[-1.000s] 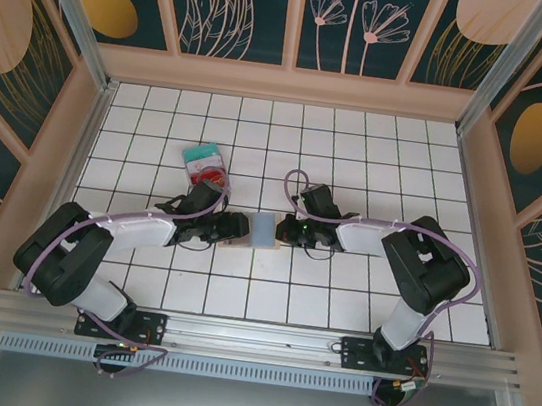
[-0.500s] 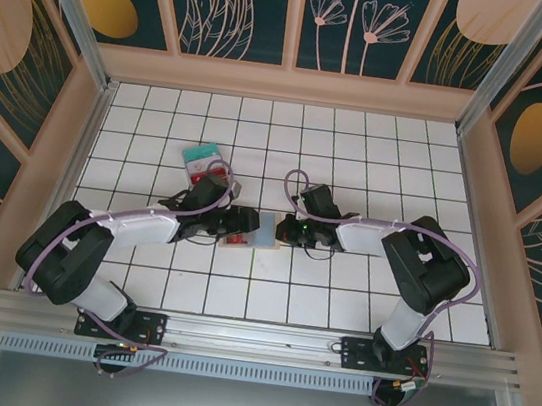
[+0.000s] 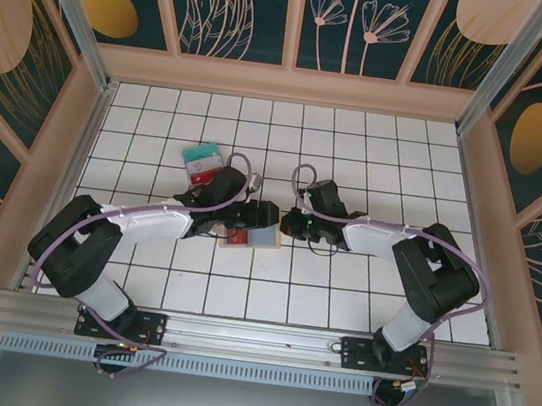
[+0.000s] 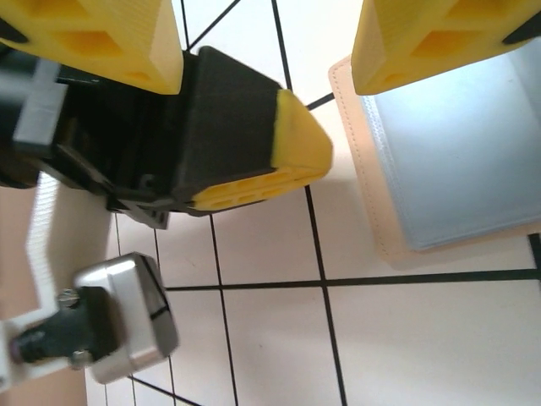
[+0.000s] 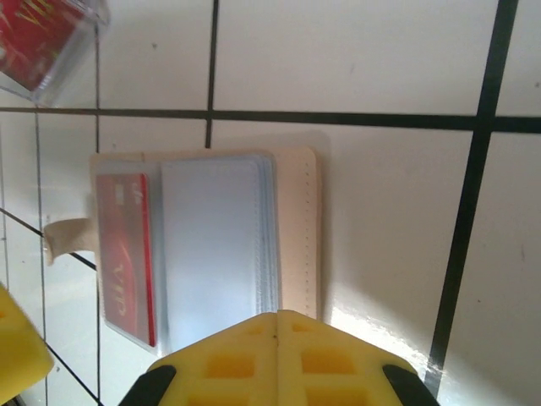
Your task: Take the credit cards out of the card holder
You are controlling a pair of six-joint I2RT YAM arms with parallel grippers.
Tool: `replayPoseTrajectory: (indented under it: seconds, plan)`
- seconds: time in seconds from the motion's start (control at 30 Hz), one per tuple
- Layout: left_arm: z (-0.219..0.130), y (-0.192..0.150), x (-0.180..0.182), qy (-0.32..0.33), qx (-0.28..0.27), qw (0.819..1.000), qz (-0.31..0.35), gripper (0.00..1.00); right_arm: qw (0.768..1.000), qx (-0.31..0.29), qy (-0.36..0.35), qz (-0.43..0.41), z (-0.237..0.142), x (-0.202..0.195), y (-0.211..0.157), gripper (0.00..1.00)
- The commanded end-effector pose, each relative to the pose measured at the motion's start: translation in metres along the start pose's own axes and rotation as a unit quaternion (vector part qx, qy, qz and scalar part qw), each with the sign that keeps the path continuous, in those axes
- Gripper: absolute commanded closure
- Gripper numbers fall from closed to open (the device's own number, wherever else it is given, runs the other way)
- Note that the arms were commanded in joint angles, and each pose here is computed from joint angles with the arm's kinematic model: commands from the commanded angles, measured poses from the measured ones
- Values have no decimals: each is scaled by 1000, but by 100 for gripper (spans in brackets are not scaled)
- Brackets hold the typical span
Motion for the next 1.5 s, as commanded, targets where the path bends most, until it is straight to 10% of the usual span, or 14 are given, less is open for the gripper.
replayPoseTrajectory:
  seconds: [0.0,0.4,1.47]
  plan:
    - [-21,3,5,45,-35,998,7,48,999,-27,21,-3,-11,14,9,100]
    - [-50,-26,73,149,-24,988,-39,79,995,35,83,-33,16,58,11,93]
    - [-33,-50,96,137,5,988,-75,81,991,128,45,-14,71,46,-11,84]
Point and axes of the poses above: each hand's point on the last joint's axis, 136 mm out from that joint toward the fingers, its own z axis out along the fingers, its own x axis along the line the jaws close on, y = z × x, the point moved 10 cm from there along -z, back along the fingers, and after that the axes turned 6 degrees about z, right-handed, at the moved point
